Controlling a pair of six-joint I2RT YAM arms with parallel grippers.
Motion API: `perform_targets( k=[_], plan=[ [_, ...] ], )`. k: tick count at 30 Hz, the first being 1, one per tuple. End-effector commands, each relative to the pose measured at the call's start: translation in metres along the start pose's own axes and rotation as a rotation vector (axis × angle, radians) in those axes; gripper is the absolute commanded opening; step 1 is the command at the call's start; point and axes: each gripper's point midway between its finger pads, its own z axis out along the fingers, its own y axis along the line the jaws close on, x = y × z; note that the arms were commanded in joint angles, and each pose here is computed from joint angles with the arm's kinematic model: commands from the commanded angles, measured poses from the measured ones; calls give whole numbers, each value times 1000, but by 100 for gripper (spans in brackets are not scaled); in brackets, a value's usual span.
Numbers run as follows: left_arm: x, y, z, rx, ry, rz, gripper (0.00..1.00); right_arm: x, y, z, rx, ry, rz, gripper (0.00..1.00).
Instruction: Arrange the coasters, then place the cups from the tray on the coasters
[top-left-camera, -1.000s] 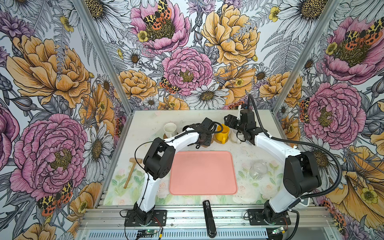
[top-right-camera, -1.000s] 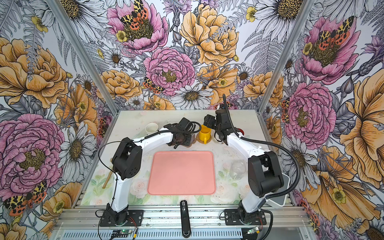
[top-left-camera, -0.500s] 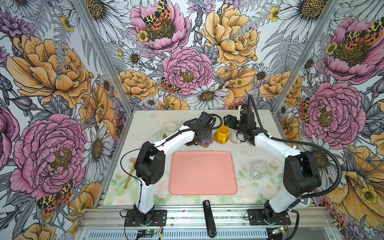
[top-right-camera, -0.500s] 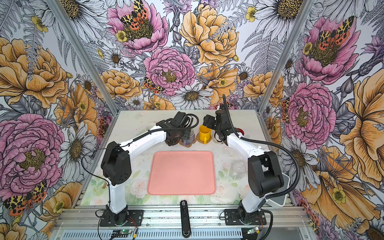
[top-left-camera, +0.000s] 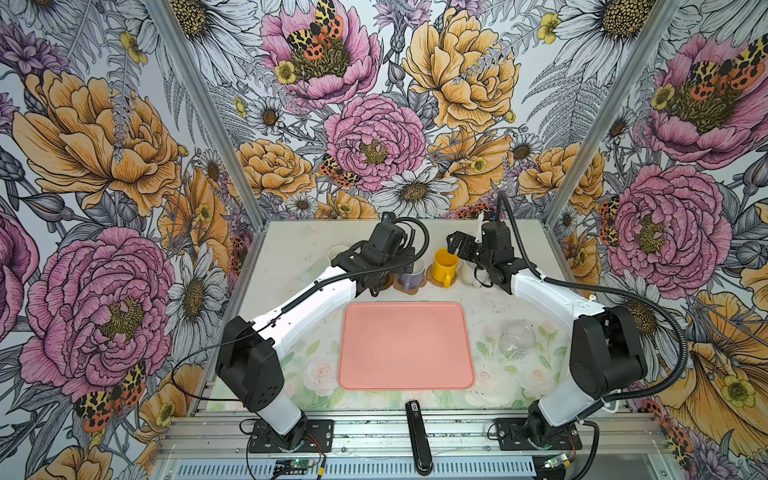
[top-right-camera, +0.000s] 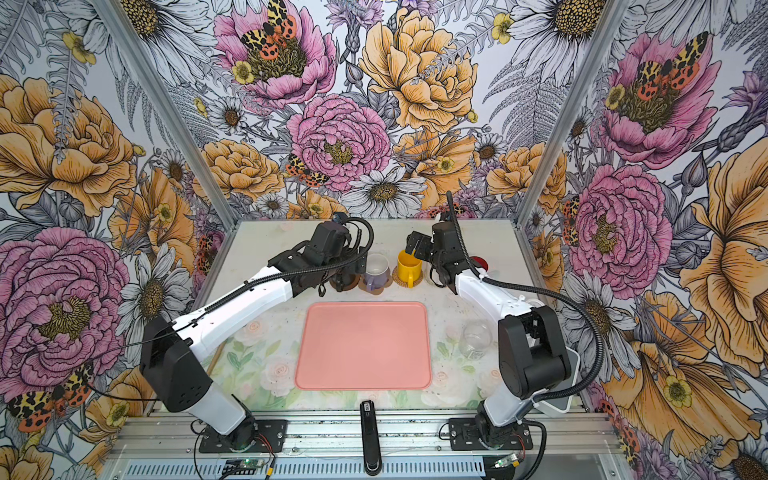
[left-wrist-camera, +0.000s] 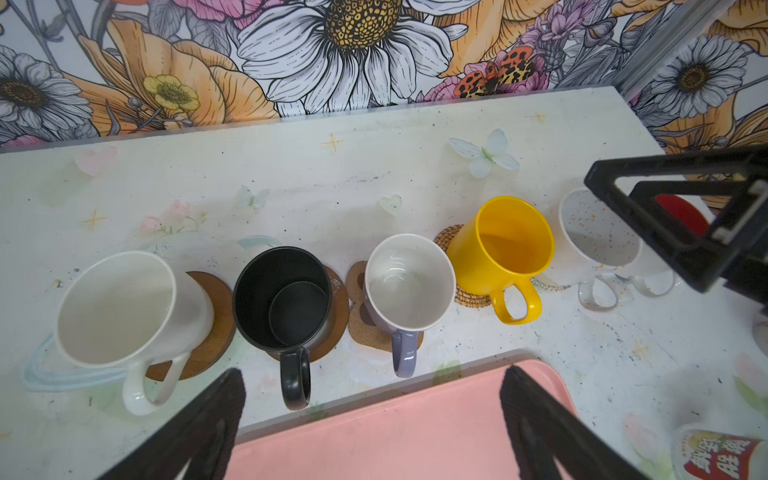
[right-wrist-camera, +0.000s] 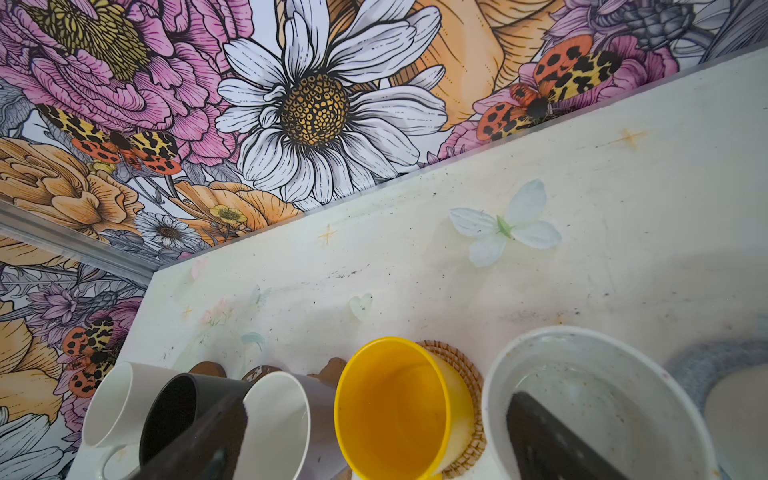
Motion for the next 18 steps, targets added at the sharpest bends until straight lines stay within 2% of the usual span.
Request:
perform_targets(
  k=[1, 6, 11, 18],
  plan=[
    [-17, 27, -11, -68, -97, -10, 99, -24, 3, -29, 10, -86, -63, 100],
    [-16, 73, -36, -186, -180, -8, 99, -25, -15, -66, 100, -153, -159, 100],
    [-7, 118, -57, -234, -275, -61, 99, -16, -37, -98, 179, -197, -243, 99],
    [27, 175, -58, -330, -279, -135, 99, 12, -65, -114, 260, -185, -361, 99]
  ],
)
